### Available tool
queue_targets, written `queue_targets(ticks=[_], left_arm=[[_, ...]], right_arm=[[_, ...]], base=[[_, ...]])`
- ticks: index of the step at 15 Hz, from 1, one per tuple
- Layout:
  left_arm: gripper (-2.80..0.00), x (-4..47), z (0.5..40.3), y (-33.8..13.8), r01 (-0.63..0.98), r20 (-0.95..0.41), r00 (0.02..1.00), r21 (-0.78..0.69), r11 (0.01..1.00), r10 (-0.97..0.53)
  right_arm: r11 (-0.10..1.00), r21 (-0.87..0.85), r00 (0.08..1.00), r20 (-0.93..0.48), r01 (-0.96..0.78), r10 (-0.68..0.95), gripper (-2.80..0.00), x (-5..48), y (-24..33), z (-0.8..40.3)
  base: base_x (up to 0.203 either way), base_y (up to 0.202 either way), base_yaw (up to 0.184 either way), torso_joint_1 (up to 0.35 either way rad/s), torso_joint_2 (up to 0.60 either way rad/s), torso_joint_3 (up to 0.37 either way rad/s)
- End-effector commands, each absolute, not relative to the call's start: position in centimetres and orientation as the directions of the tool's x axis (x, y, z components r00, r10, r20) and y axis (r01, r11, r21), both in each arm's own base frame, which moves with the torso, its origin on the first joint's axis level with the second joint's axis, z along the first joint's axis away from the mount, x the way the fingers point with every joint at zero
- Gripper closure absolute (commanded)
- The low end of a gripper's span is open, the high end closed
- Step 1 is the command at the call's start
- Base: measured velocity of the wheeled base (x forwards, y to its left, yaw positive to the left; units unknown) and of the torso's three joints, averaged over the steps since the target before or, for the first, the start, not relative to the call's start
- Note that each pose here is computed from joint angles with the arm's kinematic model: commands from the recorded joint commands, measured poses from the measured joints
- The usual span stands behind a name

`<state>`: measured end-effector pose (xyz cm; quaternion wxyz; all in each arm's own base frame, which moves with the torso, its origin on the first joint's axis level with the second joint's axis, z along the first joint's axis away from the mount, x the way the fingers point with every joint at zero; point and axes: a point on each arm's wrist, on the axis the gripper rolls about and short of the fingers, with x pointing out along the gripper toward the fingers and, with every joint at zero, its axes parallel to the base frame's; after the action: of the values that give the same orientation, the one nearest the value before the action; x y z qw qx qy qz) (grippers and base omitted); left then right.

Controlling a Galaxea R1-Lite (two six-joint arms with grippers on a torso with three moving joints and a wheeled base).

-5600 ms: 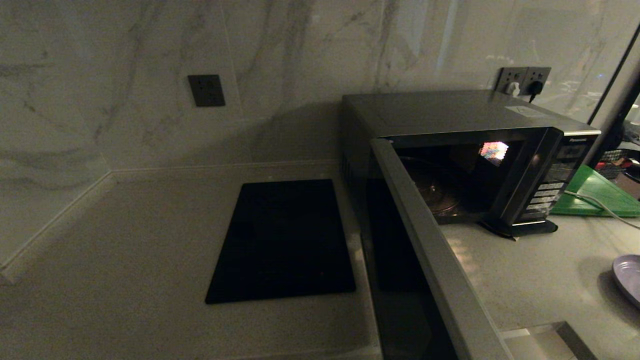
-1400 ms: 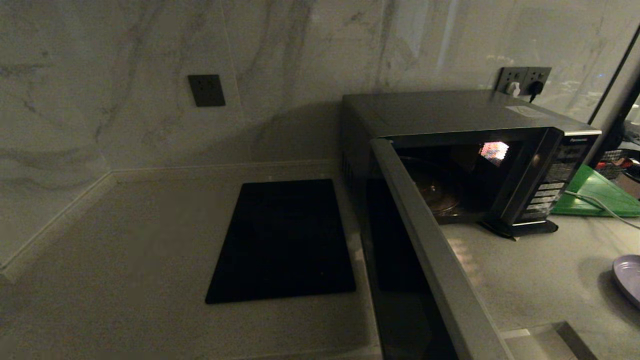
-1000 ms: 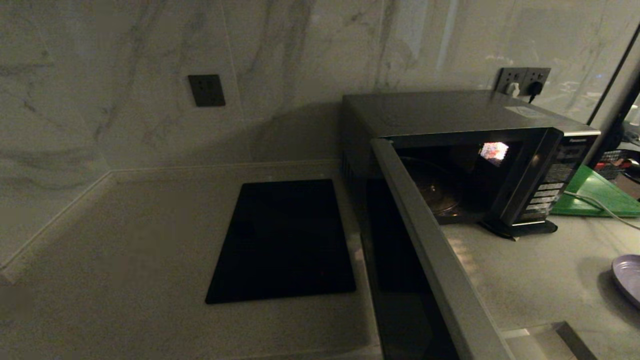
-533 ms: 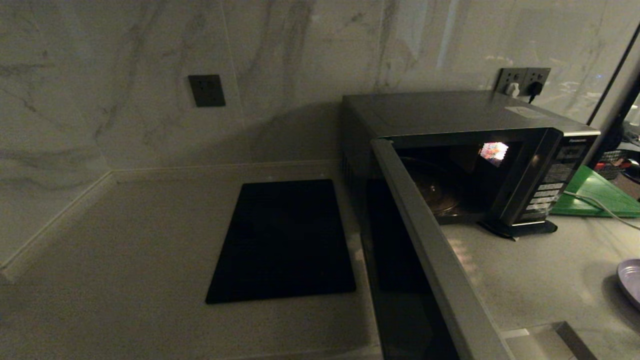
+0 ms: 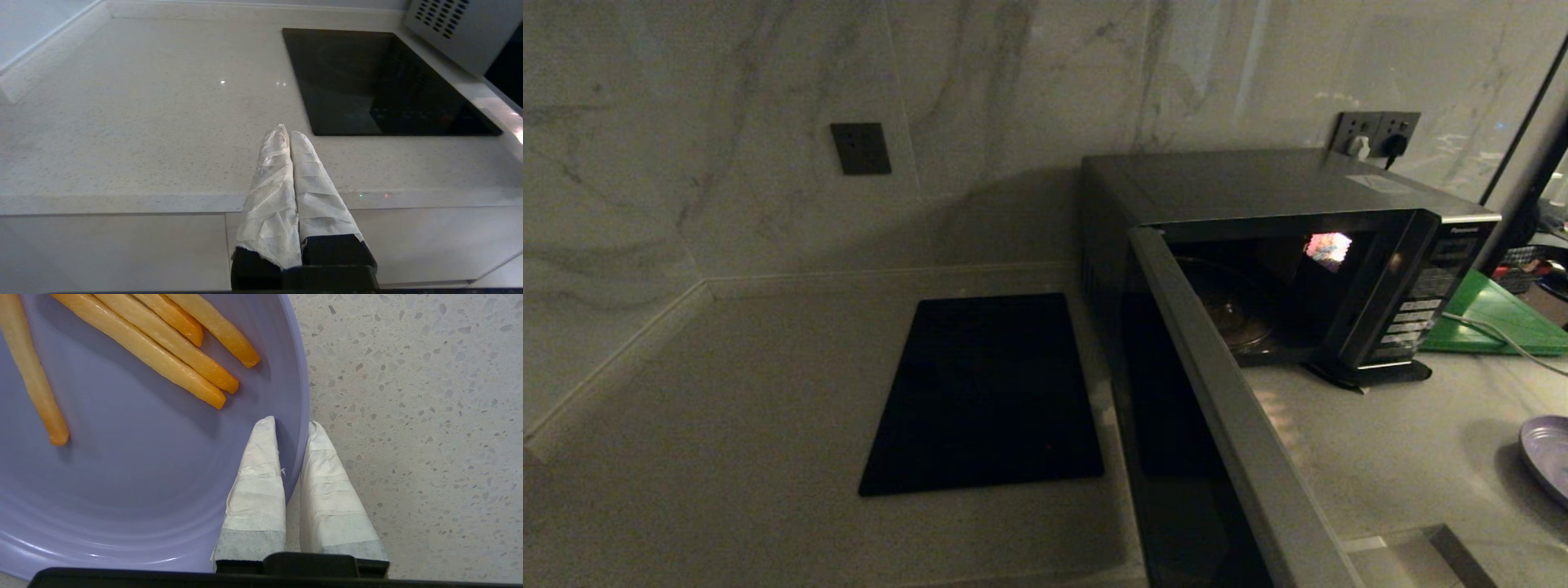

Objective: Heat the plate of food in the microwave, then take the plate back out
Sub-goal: Put the plate in the microwave oven

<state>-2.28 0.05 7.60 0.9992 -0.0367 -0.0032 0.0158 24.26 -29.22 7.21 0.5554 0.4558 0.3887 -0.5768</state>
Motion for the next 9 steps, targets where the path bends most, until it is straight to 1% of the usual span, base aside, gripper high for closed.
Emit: queue_targets(ticks=[1, 4, 9], left_arm=[[0.0, -2.3, 7.6, 0.1, -0.033, 0.005, 0.999, -0.074, 0.997, 0.034], [0.0, -2.3, 7.6, 0.1, -0.033, 0.005, 0.999, -0.074, 0.997, 0.034], [0.0, -2.3, 7.6, 0.1, -0.033, 0.006, 0.999, -0.074, 0.997, 0.034]], right_arm=[[-0.085, 0.052, 0.026, -0.96, 0.995, -0.279, 0.0, 24.2, -29.2, 7.0], [-0.088, 0.064, 0.036, -0.956, 0.994, -0.29, 0.0, 24.1, -29.1, 7.6], [-0.084, 0.118, 0.084, -0.938, 0.989, -0.336, 0.0, 23.5, -28.5, 10.4]], base=[[0.0, 0.0, 0.0, 0.0, 0.0, 0.0], [0.0, 0.0, 0.0, 0.0, 0.0, 0.0], [0.0, 0.0, 0.0, 0.0, 0.0, 0.0]])
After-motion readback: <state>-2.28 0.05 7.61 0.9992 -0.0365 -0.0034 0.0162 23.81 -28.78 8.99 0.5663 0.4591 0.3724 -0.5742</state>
